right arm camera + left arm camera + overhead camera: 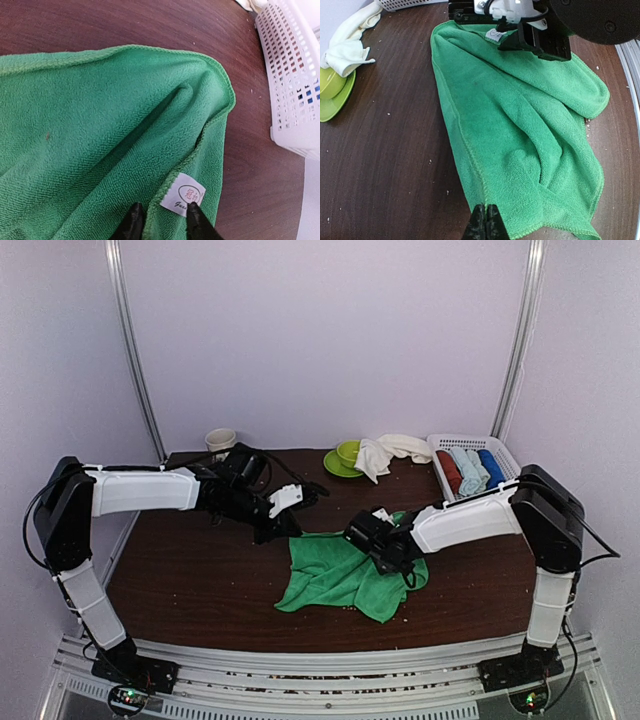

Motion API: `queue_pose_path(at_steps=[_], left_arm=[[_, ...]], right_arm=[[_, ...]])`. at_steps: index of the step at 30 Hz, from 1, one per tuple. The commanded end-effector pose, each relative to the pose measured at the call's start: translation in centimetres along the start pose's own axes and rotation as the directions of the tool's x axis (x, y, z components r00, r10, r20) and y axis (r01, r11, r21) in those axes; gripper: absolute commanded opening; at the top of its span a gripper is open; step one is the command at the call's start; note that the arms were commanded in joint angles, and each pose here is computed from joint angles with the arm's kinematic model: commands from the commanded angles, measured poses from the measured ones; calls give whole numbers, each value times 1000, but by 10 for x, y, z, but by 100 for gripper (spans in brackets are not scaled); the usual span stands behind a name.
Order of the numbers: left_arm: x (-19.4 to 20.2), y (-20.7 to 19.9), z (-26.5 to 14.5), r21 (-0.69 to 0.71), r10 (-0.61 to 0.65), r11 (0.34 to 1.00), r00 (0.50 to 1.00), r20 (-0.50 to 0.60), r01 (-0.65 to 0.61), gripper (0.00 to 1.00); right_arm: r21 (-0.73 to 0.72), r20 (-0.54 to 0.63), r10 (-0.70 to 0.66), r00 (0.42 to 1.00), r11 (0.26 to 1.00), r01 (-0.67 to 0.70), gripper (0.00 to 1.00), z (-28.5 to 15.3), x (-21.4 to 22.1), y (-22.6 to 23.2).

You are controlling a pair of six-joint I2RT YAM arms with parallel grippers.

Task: Roll the towels
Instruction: Pick up the towel from the center of the board, then flatten out the towel at the center of the board.

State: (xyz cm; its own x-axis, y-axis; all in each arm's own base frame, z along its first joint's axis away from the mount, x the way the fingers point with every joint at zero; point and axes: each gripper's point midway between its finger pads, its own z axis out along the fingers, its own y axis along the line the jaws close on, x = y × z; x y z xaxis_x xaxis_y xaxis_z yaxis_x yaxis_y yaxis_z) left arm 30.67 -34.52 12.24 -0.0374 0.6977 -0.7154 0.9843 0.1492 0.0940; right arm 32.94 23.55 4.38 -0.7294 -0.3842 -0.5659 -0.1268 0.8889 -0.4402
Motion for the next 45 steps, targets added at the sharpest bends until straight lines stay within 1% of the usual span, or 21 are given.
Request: queue_pose_path(at_steps=[1,5,7,8,13,16,21,26,31,35,39,42,45], left_arm=[[-7,2,-1,-3,2,1000,999,38,-2,0],[-7,2,-1,-5,1,1000,999,39,-1,0],[-8,2,-1,-6,0,1000,999,39,0,0],[-8,3,-2,-9,-1,1000,999,40,2,0],[-11,9,-10,-29,-8,1000,999,53,9,0],[-14,23,-26,-67,-23,997,997,71,27,0],[-16,50,-63,-148,-42,987,994,102,56,0],[-18,71,-110,-257,-33,964,991,133,66,0],[-24,90,-164,-389,-4,919,987,162,67,0],[-16,93,-194,-466,6,883,991,135,58,0],[-1,94,-220,-552,-1,832,996,91,52,0],[4,95,-249,-619,-1,783,996,95,60,0],[2,89,-280,-681,26,731,995,97,47,0]], right_arm=[[48,22,0,1000,999,-1,25,-2,-10,-9],[57,32,2,999,998,-3,8,-6,-13,-13],[63,37,6,999,998,-8,1,-9,-14,-17],[65,39,7,999,998,-9,0,-10,-15,-18],[50,54,33,998,998,-35,0,-19,-16,-27],[5,73,75,994,997,-76,0,-27,-22,-32],[-135,130,163,978,980,-145,0,-50,-44,-45],[-168,213,205,955,971,-171,0,-76,-76,-72],[-239,315,239,918,957,-167,0,-112,-112,-89],[-278,389,261,883,947,-158,0,-141,-133,-106],[-305,442,280,852,940,-151,0,-163,-141,-121],[-339,476,310,823,928,-154,0,-181,-143,-132],[-379,498,339,798,913,-151,0,-198,-145,-142]])
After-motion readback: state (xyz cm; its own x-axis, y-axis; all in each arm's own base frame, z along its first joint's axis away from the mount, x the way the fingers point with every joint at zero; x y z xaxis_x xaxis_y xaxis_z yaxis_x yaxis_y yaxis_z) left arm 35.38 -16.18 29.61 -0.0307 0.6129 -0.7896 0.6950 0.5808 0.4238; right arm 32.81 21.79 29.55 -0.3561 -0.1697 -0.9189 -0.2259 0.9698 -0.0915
